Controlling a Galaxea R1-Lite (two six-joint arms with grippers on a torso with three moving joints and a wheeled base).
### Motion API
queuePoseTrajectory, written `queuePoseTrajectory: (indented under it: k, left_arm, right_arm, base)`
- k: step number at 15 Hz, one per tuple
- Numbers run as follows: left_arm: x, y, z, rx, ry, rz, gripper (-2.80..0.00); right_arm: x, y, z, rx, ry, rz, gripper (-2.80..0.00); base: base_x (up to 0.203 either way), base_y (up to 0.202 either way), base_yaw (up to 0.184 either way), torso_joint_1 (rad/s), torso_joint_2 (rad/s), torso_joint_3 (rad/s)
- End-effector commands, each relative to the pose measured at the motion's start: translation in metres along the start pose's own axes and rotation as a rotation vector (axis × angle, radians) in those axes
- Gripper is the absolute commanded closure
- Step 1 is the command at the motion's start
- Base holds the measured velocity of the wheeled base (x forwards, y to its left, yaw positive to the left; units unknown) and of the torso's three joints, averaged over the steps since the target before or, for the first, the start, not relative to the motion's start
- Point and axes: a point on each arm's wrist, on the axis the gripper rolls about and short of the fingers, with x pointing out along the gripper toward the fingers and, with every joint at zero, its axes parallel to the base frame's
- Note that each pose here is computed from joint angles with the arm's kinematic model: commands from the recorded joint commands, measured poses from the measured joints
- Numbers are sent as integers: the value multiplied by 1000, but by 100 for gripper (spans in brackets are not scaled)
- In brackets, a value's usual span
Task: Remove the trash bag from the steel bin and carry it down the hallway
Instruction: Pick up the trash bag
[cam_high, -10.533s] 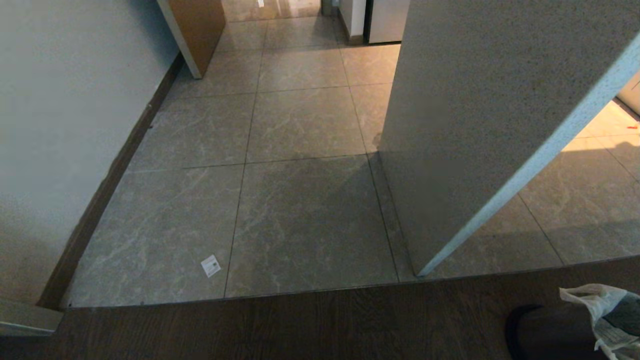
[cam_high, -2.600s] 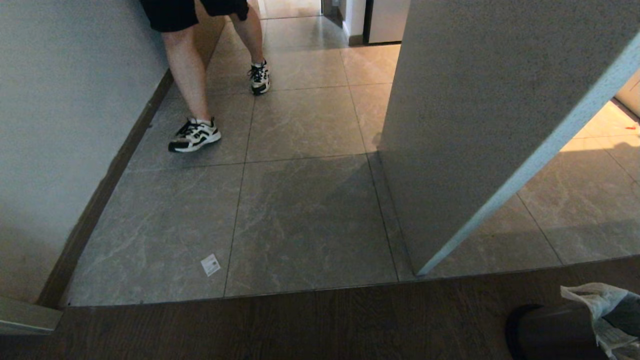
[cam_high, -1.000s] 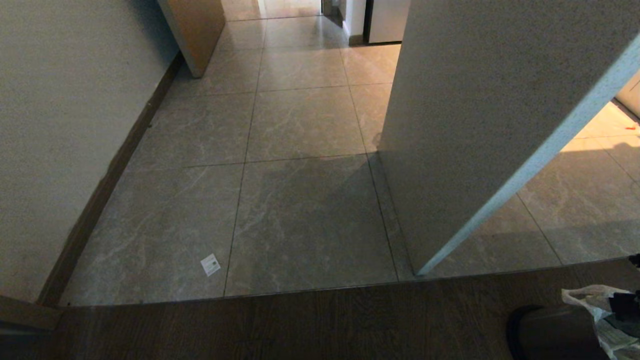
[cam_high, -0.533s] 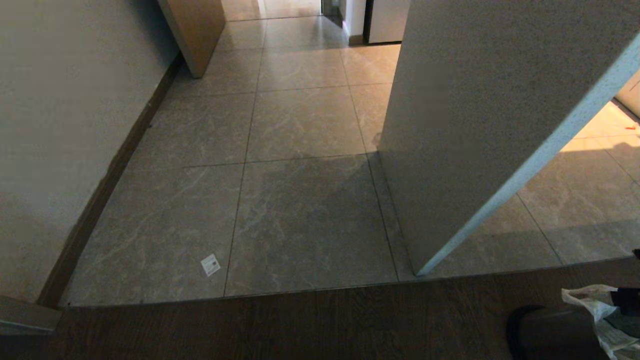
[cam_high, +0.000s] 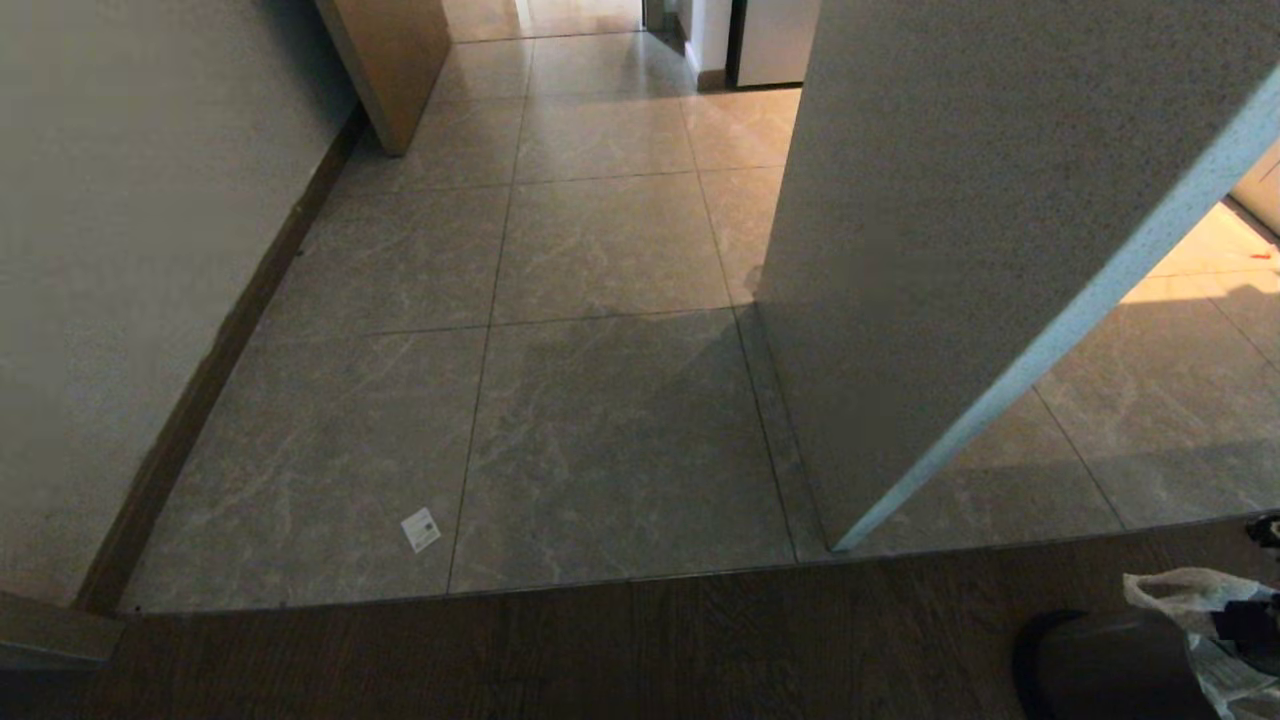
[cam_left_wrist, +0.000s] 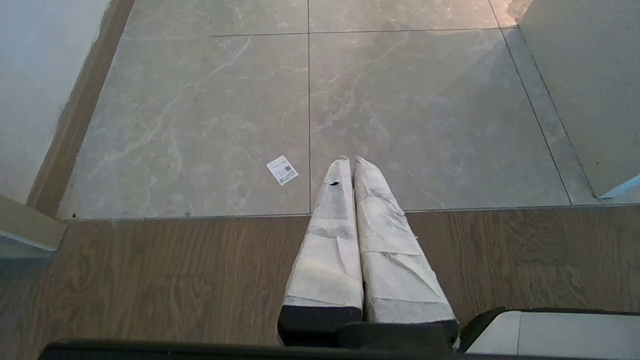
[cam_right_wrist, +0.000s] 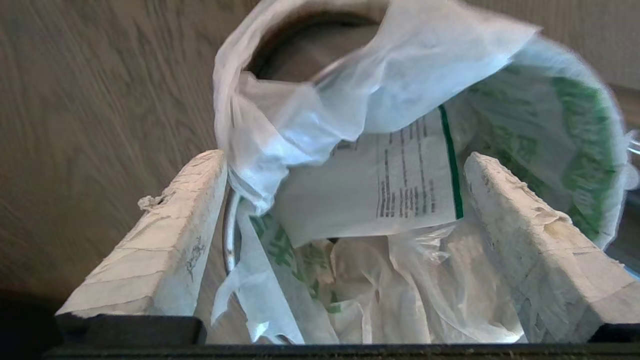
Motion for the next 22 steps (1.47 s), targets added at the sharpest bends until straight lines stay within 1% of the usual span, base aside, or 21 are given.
queuePoseTrajectory:
  k: [1,5,8,9,12,14,15,18,20,22]
  left_arm:
    - [0,0,0,0,-1,0,0]
    - [0,0,0,1,-1,0,0]
    - [0,0,0,0,-1,0,0]
    - [0,0,0,0,-1,0,0]
    - [0,0,0,0,-1,0,0]
    - [0,0,0,0,-1,0,0]
    - [0,0,0,0,-1,0,0]
    - [0,0,0,0,-1,0,0]
    - [0,0,0,0,-1,0,0]
    - [0,0,0,0,-1,0,0]
  right_arm:
    - [3,0,-4,-12,17,9,-280]
    - [3,-1,-5,-30,39,-1,-280]
    - [1,-7,-9,-67,69,-46,-280]
    - [1,-9,-9,-65,70,-49,-280]
    - [-2,-7,-9,-53,65,-37,-280]
    - [-5,-5,-8,-33,43,6,-280]
    - [-8,-6,-6,-34,33,2,-280]
    - [-14,-8,-3,-36,19,-13,-280]
    - [-18,-9,-3,-43,29,-21,-280]
    - [-20,-12,-4,-74,64,-69,-280]
  base:
    - [0,0,0,0,0,0]
    - [0,0,0,0,0,0]
    - [0,0,0,0,0,0]
    - [0,0,0,0,0,0]
    - [0,0,0,0,0,0]
    - [0,0,0,0,0,0]
    - [0,0,0,0,0,0]
    - [0,0,0,0,0,0]
    - [0,0,0,0,0,0]
    - [0,0,0,0,0,0]
